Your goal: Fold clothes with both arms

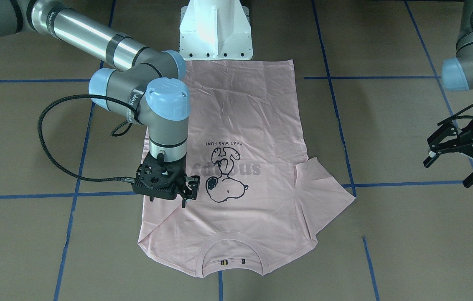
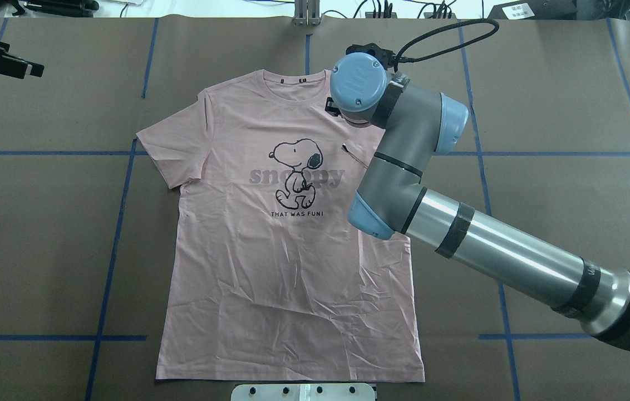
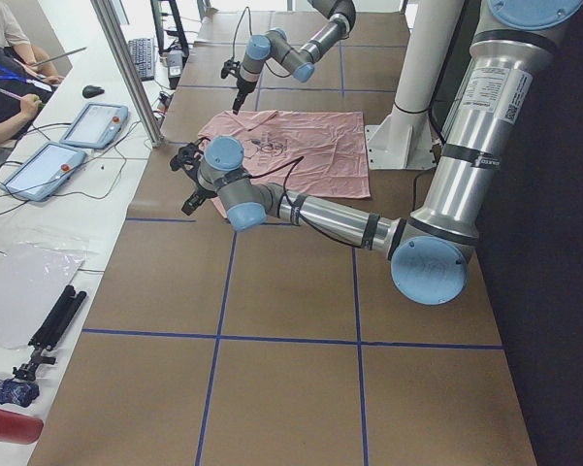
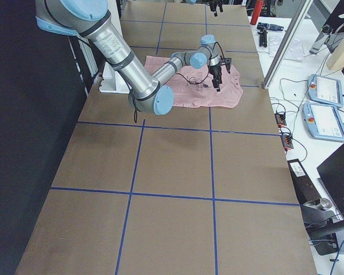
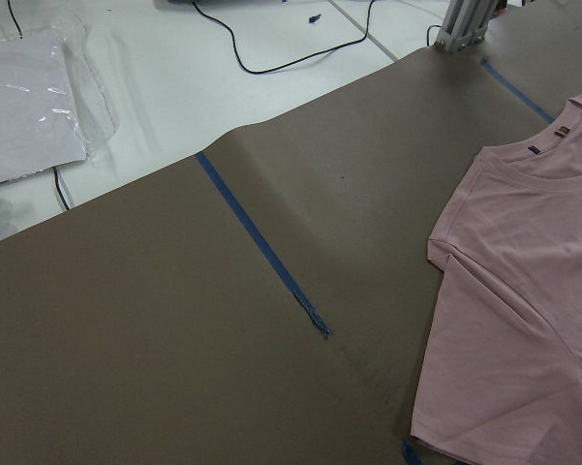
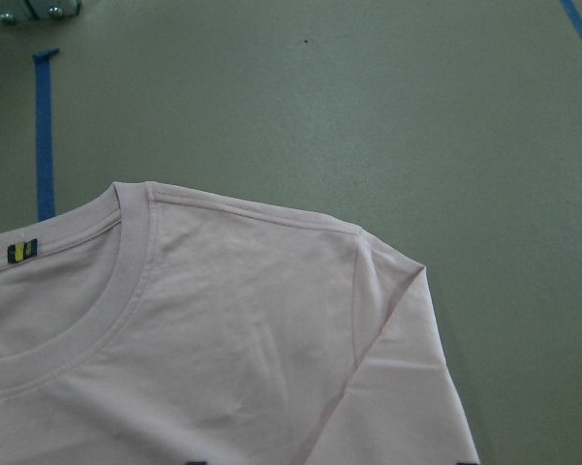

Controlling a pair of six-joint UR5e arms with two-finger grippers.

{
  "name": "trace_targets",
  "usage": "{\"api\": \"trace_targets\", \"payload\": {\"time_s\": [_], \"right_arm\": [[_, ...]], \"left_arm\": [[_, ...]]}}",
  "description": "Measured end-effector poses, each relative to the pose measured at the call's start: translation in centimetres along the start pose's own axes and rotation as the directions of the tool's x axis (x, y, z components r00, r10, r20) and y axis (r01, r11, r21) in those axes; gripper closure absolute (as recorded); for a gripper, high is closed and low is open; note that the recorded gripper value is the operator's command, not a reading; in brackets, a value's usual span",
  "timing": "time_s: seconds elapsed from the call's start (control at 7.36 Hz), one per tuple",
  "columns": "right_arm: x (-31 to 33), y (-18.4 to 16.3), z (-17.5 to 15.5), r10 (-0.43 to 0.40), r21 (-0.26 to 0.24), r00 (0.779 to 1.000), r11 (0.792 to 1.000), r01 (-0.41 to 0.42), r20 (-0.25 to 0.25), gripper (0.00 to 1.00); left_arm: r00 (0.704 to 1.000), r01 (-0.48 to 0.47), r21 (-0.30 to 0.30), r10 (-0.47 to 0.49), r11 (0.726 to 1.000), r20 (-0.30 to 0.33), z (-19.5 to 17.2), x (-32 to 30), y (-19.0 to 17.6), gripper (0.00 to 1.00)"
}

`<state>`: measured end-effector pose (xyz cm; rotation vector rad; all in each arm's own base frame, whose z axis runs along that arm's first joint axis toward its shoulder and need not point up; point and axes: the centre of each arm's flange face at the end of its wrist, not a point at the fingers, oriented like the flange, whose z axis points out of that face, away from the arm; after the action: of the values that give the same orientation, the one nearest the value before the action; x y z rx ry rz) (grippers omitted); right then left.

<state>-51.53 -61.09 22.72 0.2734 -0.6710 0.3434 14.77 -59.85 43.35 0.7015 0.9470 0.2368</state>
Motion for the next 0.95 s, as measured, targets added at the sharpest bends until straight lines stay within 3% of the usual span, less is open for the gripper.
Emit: {"api": "trace_targets", "payload": {"time_s": [0.27, 0.54, 0.95], "right_arm": [[4.7, -5.7, -1.4, -0.087, -0.071, 0.995, 0.993, 0.091, 0.046, 0.0], [14.4, -9.9, -2.9, -0.205, -0.102, 0.973, 0.971, 0.216, 0.106, 0.0], [22.2, -11.1, -4.2, -0.272, -0.103, 0.953, 0.953, 0.286, 0.134, 0.0]], "left_arm": [[0.991, 0.122, 0.013, -0.123, 0.992, 0.053, 3.6, 2.7, 0.6, 0.0], [0.973, 0.221, 0.02, -0.222, 0.975, 0.069, 7.1, 6.3, 1.3, 0.19], [0.921, 0.363, 0.059, -0.368, 0.93, 0.131, 14.8, 10.9, 1.0, 0.29]]}}
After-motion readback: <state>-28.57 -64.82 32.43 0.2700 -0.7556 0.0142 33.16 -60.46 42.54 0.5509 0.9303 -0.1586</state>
